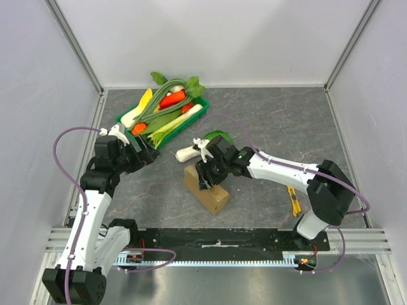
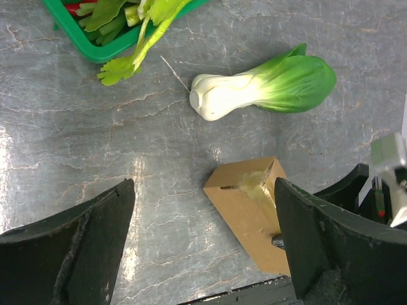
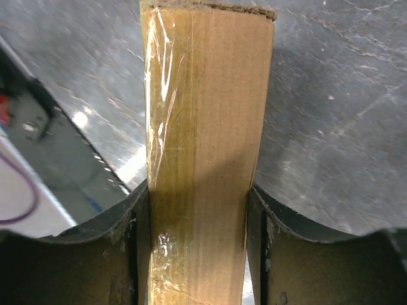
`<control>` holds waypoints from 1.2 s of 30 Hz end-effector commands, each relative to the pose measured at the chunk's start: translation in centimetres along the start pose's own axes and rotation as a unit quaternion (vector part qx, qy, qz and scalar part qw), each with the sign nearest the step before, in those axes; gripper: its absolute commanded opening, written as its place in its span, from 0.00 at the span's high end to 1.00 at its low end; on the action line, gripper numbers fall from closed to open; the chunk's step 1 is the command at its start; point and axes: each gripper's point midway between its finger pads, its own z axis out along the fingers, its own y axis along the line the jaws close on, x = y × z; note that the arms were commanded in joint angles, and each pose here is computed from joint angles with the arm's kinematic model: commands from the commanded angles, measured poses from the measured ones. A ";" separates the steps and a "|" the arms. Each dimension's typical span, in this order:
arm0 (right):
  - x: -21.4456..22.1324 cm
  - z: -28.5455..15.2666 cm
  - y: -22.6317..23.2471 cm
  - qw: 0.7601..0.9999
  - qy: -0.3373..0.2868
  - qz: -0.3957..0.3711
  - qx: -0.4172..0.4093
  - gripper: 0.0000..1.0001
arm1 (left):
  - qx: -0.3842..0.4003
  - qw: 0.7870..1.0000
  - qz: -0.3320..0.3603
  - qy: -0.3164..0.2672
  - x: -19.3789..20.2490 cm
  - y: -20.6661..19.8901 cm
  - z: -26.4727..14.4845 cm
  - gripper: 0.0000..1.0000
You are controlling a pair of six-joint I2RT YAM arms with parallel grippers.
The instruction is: Unpack the express box
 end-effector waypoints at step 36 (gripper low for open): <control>-0.9 -10.1 -12.3 0.937 -0.134 0.137 0.292 0.17 | 0.114 0.981 -0.051 0.152 8.3 -2.2 3.2 0.14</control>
